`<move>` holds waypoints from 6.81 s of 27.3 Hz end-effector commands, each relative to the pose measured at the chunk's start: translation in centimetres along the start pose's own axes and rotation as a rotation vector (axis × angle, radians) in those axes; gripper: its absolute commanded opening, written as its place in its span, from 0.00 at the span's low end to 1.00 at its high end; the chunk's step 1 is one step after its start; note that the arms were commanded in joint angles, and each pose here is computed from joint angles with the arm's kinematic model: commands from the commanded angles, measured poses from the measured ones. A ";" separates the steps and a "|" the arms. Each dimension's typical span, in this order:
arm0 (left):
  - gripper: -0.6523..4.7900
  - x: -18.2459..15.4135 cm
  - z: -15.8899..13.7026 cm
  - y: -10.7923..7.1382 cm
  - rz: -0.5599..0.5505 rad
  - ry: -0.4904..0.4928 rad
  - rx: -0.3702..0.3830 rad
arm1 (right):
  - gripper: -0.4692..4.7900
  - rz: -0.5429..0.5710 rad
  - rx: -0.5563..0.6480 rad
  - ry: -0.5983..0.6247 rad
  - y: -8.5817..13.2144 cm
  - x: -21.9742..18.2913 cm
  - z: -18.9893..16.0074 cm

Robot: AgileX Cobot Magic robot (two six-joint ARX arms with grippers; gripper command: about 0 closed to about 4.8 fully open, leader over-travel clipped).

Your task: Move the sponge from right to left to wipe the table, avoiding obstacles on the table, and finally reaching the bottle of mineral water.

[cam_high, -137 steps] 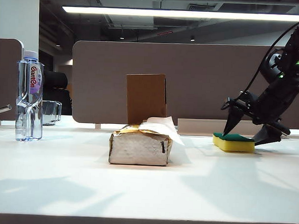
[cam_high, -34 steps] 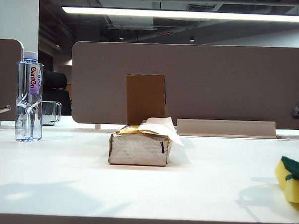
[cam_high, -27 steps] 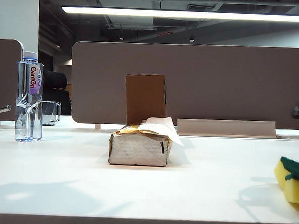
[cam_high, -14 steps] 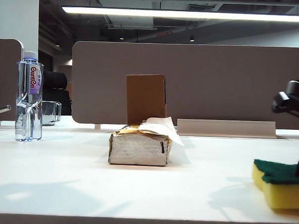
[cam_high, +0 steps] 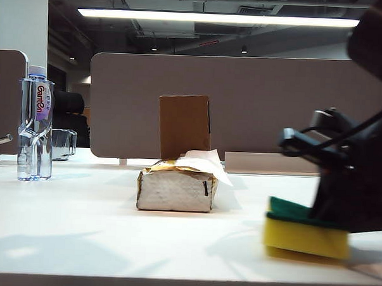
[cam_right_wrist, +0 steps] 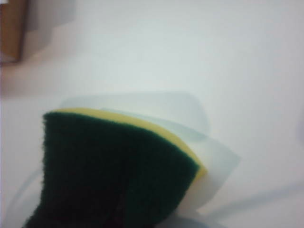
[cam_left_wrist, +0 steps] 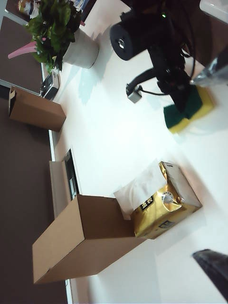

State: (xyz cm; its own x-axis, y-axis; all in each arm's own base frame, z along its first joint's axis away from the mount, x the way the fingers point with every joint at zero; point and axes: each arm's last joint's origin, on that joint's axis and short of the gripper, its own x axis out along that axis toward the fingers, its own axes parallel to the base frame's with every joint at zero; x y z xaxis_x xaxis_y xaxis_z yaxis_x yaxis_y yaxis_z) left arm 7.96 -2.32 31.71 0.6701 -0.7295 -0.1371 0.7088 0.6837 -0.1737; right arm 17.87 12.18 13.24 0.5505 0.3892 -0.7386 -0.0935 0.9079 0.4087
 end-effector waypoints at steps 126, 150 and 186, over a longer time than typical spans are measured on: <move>0.94 -2.1 -0.7 -2.3 -0.010 0.202 -0.026 | 0.60 0.080 -0.127 -0.026 -1.7 -22.0 -1.6; 0.94 -0.3 -3.6 -0.9 -0.051 0.342 -0.116 | 0.55 0.073 -0.137 -0.072 -1.3 -23.3 -1.2; 1.00 12.8 -6.9 7.8 -0.081 0.581 -0.305 | 0.55 0.122 -0.141 -0.053 -1.2 -23.5 -1.3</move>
State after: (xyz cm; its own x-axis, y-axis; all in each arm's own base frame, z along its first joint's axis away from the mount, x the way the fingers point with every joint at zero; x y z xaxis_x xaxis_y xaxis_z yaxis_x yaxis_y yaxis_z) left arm 20.26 -6.20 21.80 0.3224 -0.7202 -0.6143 0.5894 0.6606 -0.4651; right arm 3.96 2.18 29.22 0.5645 0.4843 -0.6685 -0.2663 0.8734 0.4078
